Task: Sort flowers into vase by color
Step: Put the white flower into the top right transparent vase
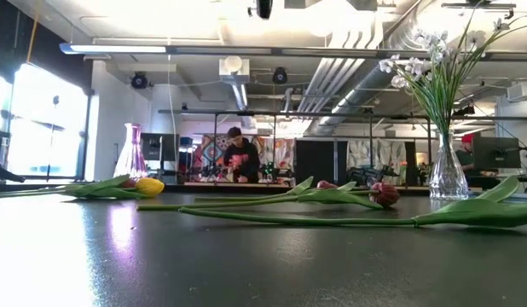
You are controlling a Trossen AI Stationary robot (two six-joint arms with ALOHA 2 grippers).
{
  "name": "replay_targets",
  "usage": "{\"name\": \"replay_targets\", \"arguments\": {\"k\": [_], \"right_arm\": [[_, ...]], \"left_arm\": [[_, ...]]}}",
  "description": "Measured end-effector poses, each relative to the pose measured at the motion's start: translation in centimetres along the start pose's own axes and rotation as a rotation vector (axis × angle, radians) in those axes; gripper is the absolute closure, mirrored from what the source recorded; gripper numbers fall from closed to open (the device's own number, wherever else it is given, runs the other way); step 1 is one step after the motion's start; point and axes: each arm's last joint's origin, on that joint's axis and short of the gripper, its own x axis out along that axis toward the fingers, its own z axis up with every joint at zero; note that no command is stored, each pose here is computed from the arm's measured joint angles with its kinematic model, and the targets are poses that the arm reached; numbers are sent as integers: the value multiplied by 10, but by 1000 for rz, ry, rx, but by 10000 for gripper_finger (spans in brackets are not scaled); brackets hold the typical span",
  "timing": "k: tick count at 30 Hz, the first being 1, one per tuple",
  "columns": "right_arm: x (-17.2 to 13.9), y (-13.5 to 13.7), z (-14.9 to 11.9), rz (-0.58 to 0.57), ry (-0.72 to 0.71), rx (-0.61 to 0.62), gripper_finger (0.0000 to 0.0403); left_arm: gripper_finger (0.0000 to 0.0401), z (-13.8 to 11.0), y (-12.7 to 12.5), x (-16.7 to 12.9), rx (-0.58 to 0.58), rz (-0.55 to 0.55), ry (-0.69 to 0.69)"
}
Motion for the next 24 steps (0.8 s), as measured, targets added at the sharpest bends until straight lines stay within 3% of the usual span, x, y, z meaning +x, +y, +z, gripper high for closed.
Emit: {"name": "replay_targets", "arguments": {"k": [7, 14, 24], "right_arm": [[46, 6, 16, 48, 60, -89, 210], [89, -9, 42, 123, 115, -133, 210], [120, -16, 69, 325, 105, -145, 191]], "left_arm": [[401, 18, 10, -1, -14, -28, -117], [401, 34, 12, -4, 15, -93, -231], [401, 32, 7, -4, 80, -124, -223]]}}
